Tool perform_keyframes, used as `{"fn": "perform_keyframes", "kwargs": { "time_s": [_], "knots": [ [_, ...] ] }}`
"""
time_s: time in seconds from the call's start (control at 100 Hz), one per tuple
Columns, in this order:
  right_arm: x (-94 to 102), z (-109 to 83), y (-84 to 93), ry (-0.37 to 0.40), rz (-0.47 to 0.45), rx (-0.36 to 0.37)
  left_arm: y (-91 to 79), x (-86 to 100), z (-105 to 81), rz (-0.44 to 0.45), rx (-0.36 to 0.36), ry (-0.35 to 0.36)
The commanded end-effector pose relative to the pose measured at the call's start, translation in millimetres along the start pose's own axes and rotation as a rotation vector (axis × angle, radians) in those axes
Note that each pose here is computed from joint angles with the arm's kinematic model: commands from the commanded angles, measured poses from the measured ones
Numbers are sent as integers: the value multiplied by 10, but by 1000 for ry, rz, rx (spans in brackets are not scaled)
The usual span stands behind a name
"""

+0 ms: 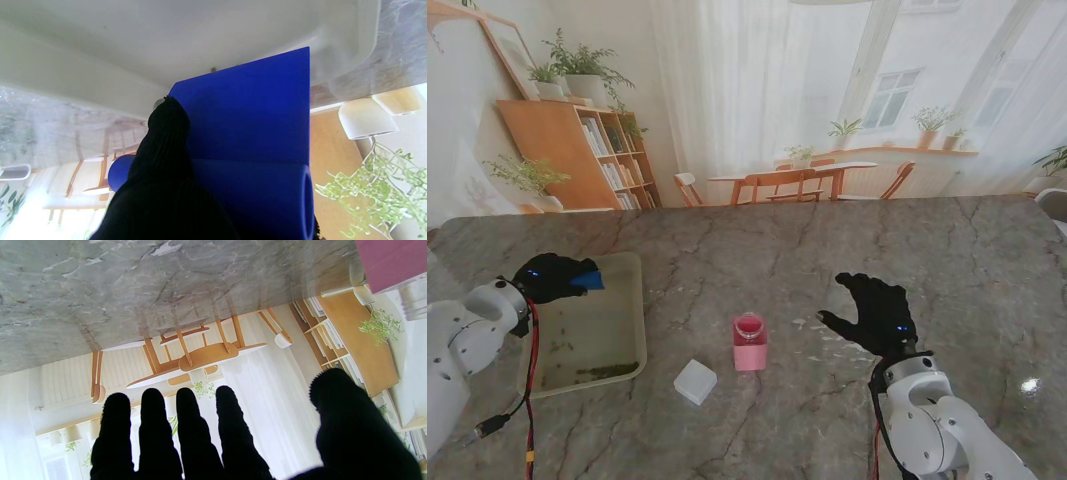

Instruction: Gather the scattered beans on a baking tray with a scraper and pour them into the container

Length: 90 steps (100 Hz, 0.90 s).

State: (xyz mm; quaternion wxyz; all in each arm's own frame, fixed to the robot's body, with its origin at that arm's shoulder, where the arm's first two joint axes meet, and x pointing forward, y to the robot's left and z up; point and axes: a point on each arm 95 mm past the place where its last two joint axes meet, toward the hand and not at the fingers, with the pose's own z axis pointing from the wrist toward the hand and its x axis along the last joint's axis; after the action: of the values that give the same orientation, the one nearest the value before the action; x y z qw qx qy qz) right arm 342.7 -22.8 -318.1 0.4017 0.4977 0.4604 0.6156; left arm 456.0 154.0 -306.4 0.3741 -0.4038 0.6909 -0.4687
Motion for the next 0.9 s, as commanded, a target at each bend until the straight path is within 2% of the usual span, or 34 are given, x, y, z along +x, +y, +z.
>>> {"fn": "perform_keyframes", "kwargs": {
  "time_s": [0.0, 0.22, 0.52, 0.89],
  "knots": [
    [1, 4, -30, 8, -2, 22, -11, -54, 12, 12, 0, -5],
    [20, 28, -54, 21, -1, 37, 55, -164, 98, 24, -11, 4],
    [30, 42, -71, 29, -2, 51, 219, -205, 207, -45, -32, -16],
    [45, 53, -80, 35, -1, 60, 362, -227, 213, -127, -72, -63]
  ]
}}
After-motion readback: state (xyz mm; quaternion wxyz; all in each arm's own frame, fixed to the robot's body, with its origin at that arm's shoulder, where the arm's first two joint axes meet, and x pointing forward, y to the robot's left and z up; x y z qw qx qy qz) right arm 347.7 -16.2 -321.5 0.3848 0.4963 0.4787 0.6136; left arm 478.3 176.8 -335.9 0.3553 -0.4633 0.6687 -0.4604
